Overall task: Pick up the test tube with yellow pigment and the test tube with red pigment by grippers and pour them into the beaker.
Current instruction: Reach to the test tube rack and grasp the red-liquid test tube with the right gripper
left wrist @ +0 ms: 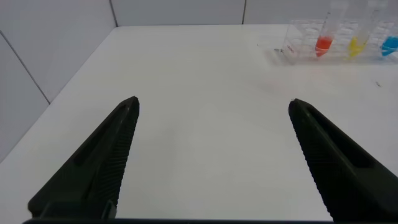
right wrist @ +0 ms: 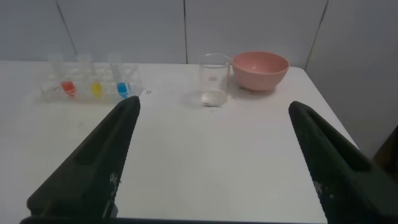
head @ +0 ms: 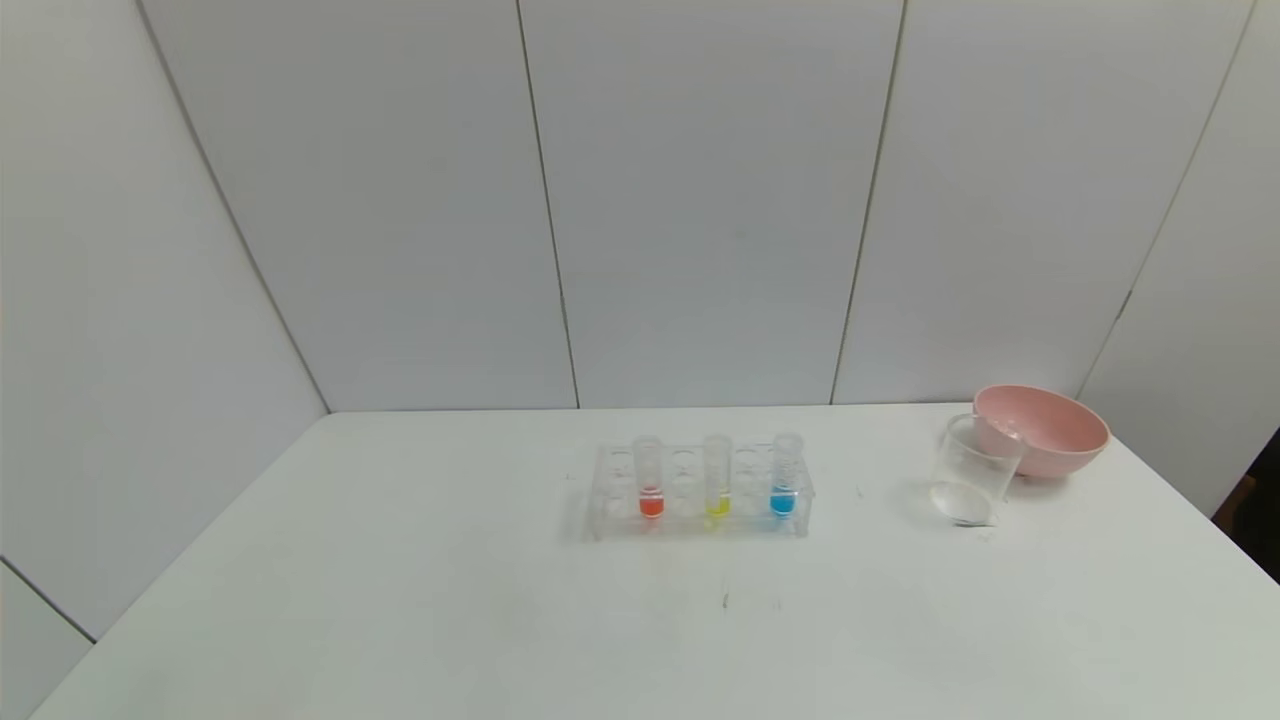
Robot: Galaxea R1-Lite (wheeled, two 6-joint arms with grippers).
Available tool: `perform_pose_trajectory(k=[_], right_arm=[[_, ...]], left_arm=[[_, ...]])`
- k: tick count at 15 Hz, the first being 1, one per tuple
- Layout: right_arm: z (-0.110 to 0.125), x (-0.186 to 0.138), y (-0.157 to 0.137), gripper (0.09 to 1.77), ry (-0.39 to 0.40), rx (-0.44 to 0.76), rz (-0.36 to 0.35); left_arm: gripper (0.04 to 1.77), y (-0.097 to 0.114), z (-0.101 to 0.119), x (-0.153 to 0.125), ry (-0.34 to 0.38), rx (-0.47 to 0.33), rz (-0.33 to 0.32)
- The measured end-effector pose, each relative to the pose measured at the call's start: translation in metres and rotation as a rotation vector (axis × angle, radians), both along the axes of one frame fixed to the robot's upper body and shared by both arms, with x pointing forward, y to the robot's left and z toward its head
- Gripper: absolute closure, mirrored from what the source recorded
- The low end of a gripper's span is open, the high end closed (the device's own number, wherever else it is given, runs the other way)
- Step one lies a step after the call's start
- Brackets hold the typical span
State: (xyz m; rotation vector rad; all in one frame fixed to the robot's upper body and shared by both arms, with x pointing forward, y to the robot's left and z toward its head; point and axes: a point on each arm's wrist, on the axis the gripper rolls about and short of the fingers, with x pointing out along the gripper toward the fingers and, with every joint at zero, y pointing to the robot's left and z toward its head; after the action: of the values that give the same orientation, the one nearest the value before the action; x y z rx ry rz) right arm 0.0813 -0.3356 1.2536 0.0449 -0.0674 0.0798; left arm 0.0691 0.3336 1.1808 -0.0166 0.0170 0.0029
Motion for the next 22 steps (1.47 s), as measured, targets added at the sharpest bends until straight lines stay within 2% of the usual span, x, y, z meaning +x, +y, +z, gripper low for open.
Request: perform_pose_trajectory(k=[2, 4, 13, 14, 17, 22], right_arm=[[0.02, 0.01, 0.001, 0.15, 0.015, -0.002, 0.041], [0.035, 0.022, 0.003, 0.15, 0.049, -0.006, 0.133], [0.05, 0.086, 0.023, 0.15, 0.33, -0.002, 0.493], [0.053, 0.095, 0.028, 0.15, 0.356, -0.011, 0.503], [0.06, 0.12, 0.048, 0.15, 0.428, -0.018, 0.469], [0.066, 0.145, 0.108, 0.15, 0.501, -0.012, 0.42]], left_arm=[[0.09, 0.0, 0.0, 0.0, 0.0, 0.0, 0.0], [0.09, 0.0, 0.0, 0.0, 0.0, 0.0, 0.0], [0.09, 0.0, 0.0, 0.0, 0.0, 0.0, 0.0], [0.09, 0.0, 0.0, 0.0, 0.0, 0.0, 0.0], [0.09, 0.0, 0.0, 0.0, 0.0, 0.0, 0.0], [0.09, 0.0, 0.0, 0.0, 0.0, 0.0, 0.0]])
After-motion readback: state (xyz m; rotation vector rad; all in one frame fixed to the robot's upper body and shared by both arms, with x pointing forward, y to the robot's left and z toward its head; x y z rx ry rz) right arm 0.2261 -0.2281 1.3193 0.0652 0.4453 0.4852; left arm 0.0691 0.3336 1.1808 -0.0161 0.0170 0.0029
